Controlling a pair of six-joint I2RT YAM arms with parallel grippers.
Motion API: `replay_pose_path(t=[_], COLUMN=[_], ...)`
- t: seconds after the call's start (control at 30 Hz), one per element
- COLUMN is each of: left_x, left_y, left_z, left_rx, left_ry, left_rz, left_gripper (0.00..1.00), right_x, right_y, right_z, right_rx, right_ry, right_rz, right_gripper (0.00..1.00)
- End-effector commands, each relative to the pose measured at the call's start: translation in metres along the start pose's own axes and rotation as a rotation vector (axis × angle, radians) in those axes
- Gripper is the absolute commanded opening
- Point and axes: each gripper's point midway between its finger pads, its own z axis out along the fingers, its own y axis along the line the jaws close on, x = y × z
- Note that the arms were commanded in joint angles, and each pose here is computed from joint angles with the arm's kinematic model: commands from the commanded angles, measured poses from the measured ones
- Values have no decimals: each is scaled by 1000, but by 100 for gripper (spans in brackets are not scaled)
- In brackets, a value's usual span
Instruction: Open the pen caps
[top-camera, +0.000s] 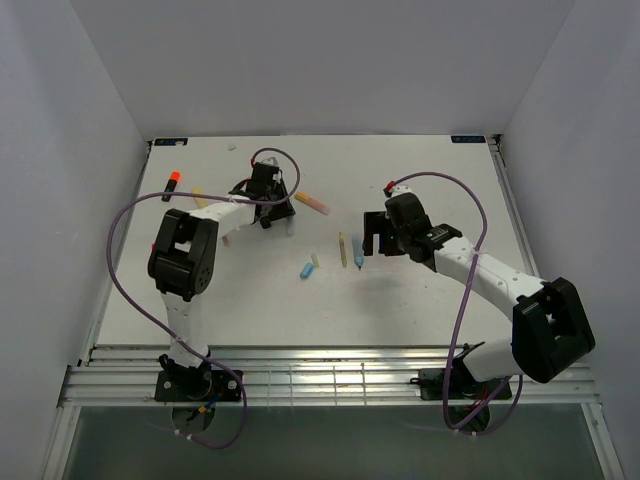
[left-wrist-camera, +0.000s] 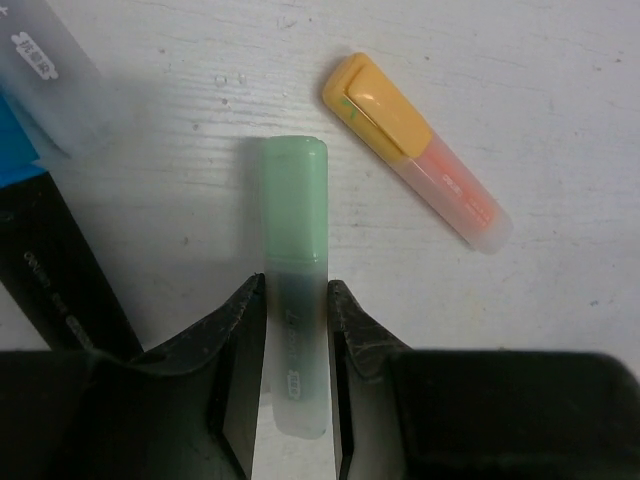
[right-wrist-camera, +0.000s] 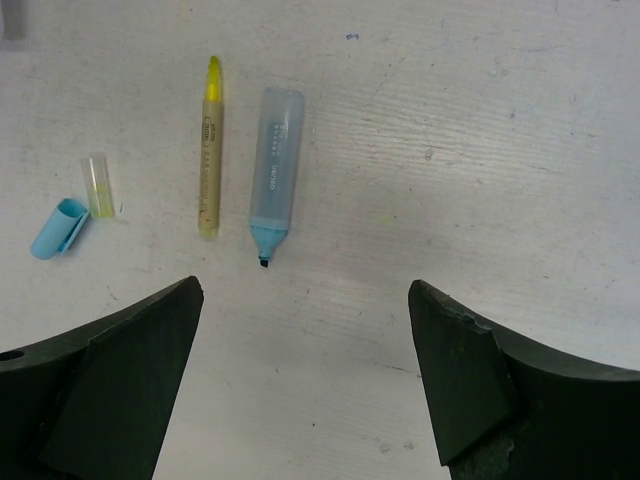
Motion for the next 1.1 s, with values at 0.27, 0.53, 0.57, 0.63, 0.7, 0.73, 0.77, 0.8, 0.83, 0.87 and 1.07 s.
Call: replay_pose_path(t=[0.27,0.53,0.57,0.63,0.7,0.73,0.77,0.8,0.83,0.87,1.07], left_x=[-16,6,7,11,12,16,16,17,19,19,18], left_y=[-56,-72,-72,-75,-75,-76,-77,-75,-75,-75,-78], left_z=[-99,-129,-132,-136,-140,-143,-147,-147,-149,-150,-160], left_rx=[302,353,349,346,336,331,332,322,318,318,335], left_ry=[-62,-61,-63,-54,-58,-52,-55,-56,-53,-55,-57], left_rz=[-102,-180,-186,-193,-193,-189,-187,-189,-189,-190,-209], left_gripper=[0,0,0,0,0,0,0,0,0,0,0], right_x=[-18,-41,-40,-48,-47,-49,-49,-50,-47,-47,-47], right_y=[80,137,144,157,166,170,173,174,176,177,185], right_z=[-13,-6,-5,-3,-2,0,2,2,5,5,11], right_rx=[-433,-511,-497,-500,-496,-495,-490,-489,-488,-486,-469], right_ry=[-23,-58,-62,-75,-78,-80,-83,-87,-82,-84,-107], right_rz=[22,10,4,-2,-12,-14,-14,-11,-10,-8,1], right_gripper=[92,88,88,85,83,82,82,81,81,80,77])
